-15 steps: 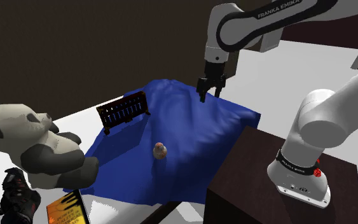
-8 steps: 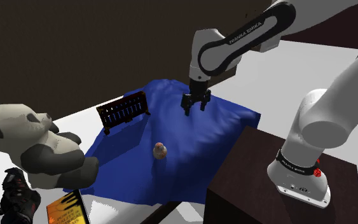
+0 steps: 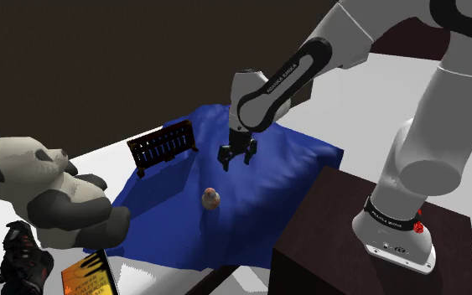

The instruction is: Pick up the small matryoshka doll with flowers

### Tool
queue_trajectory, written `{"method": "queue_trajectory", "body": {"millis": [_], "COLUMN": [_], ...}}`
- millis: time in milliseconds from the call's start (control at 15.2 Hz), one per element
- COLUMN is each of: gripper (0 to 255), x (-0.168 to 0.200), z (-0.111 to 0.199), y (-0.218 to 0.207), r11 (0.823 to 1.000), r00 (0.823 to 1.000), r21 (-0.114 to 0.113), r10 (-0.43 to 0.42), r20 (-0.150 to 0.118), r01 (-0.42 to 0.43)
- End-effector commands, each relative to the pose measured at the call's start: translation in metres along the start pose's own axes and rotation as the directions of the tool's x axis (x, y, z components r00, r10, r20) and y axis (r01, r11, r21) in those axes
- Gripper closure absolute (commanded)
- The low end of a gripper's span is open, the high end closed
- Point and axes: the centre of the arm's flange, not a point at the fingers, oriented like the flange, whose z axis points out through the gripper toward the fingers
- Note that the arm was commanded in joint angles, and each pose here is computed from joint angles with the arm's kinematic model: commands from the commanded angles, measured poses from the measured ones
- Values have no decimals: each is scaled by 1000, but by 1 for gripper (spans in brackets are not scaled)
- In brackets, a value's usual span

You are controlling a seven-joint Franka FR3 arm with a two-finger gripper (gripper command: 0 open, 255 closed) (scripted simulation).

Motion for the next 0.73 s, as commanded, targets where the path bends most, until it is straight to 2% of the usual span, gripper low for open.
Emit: {"method": "queue_trajectory", "body": {"millis": [0, 660], "gripper": [0, 0], "x": [9, 56], "z": [20, 119], "y": [-11, -67], "r11": [1000, 998], "r00": [1000, 998], "r21": [6, 27], "r10": [10, 54], "r20": [-9, -44], "r01": [-10, -53]}}
